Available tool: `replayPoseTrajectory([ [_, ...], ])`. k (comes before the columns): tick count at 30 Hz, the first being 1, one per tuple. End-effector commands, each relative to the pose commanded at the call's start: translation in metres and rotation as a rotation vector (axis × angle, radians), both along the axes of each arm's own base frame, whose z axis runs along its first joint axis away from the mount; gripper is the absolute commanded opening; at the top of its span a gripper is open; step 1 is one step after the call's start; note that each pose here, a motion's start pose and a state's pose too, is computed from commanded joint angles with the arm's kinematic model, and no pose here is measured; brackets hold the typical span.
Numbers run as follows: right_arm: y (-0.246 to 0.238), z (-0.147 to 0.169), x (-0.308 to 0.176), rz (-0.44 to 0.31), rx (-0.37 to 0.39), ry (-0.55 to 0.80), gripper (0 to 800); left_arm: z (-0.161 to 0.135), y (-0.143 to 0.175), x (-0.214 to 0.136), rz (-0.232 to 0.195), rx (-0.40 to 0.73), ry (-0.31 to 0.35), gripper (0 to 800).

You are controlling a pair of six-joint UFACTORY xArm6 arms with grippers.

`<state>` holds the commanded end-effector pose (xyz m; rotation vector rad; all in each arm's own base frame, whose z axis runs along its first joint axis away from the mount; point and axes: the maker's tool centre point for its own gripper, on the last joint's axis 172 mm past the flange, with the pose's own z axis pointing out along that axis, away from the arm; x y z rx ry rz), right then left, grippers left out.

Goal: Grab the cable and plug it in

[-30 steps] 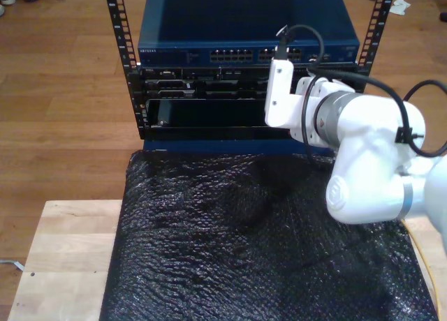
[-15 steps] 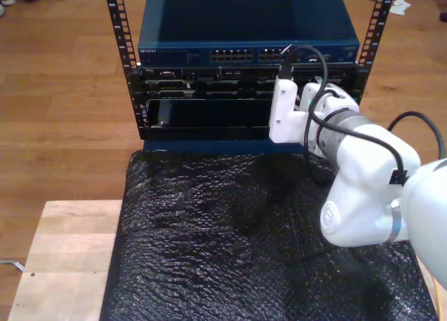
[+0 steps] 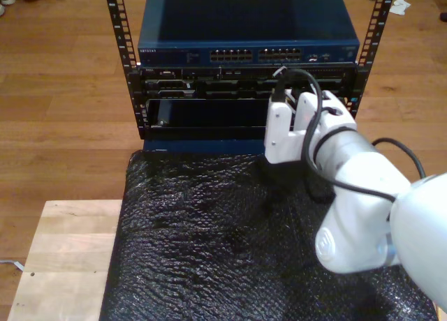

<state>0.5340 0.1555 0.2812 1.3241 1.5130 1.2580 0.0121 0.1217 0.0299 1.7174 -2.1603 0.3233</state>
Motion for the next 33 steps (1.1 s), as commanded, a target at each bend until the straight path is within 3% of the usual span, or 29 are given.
replayPoseTrajectory([
  [6,-0.003,-0.006,-0.01,0.003,-0.008,0.014,0,0.0,0.0,0.0,0.0,0.0,0.0,800],
  [15,0.002,0.015,-0.01,0.014,0.007,-0.02,0,0.0,0.0,0.0,0.0,0.0,0.0,800],
  [20,0.008,0.004,-0.005,0.025,0.001,0.046,0,0.0,0.001,0.0,0.0,0.002,0.0,800],
  [33,0.02,0.01,0.014,0.06,-0.017,0.069,0,0.0,0.0,0.0,0.0,0.0,0.0,800],
])
